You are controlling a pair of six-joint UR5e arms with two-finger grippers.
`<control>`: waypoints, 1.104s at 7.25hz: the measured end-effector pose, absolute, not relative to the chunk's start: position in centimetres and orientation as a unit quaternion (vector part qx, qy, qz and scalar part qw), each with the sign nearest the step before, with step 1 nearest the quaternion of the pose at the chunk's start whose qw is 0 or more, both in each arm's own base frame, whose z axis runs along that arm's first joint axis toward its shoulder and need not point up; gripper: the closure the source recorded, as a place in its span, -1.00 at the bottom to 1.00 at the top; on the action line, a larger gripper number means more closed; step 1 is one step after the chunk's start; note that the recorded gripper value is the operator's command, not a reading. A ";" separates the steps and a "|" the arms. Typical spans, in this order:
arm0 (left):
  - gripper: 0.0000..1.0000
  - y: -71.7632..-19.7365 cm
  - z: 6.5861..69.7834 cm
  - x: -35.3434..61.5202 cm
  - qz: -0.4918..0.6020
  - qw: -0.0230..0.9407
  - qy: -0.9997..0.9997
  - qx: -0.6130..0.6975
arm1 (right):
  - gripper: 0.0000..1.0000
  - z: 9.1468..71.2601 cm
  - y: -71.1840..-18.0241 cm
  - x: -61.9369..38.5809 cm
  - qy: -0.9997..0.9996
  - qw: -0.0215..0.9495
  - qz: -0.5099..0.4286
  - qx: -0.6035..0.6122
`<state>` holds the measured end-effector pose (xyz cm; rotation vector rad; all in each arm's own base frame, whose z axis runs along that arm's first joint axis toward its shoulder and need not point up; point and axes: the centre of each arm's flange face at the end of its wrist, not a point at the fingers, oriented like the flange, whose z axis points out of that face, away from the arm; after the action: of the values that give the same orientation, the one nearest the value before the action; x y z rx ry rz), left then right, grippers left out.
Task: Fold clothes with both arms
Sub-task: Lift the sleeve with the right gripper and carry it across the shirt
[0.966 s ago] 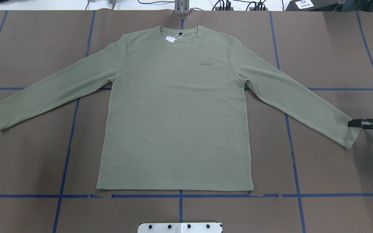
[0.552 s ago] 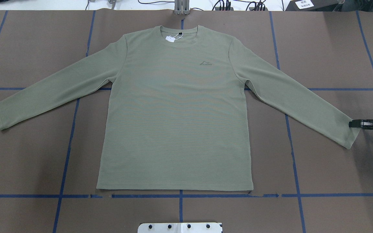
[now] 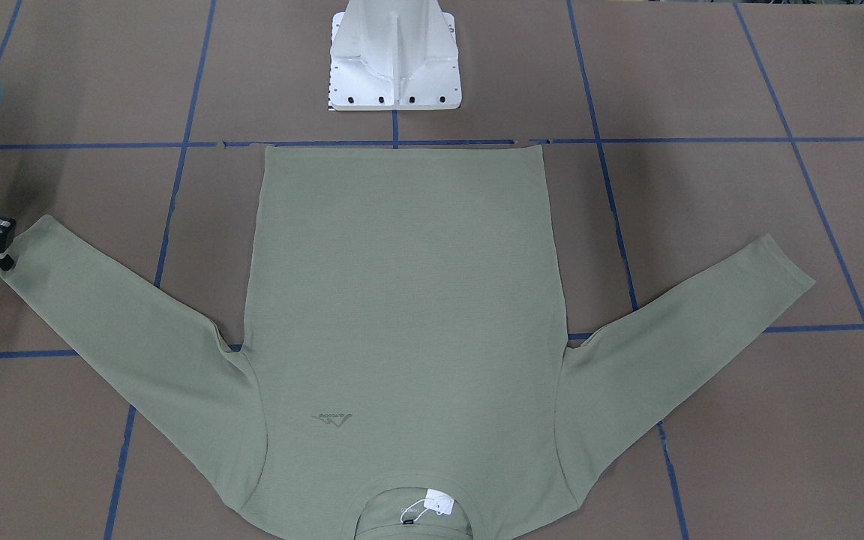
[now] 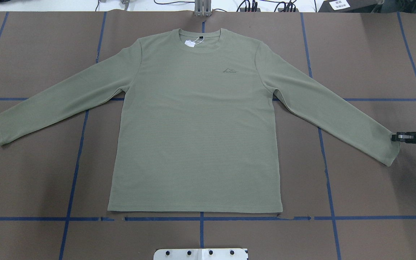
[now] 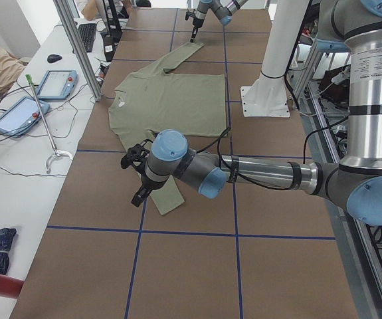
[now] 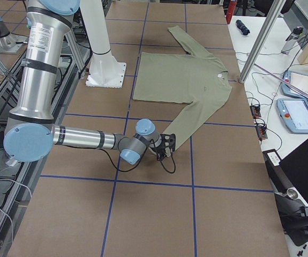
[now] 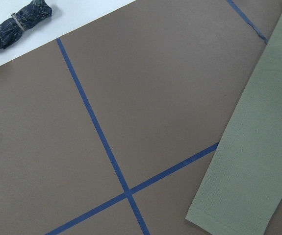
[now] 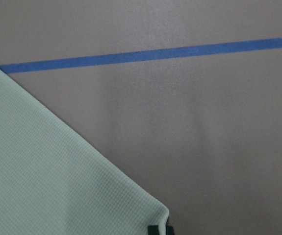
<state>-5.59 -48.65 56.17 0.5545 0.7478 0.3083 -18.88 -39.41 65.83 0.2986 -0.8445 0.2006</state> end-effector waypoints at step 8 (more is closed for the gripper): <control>-1.00 -48.7 56.1 -5.6 0.147 0.882 0.359 0.266 | 1.00 38.9 -48.9 -25.7 -0.343 0.917 0.152 0.136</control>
<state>-5.58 -48.72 56.11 0.5545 0.7484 0.3060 -25.70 -48.92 38.86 0.2805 -0.7051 0.3122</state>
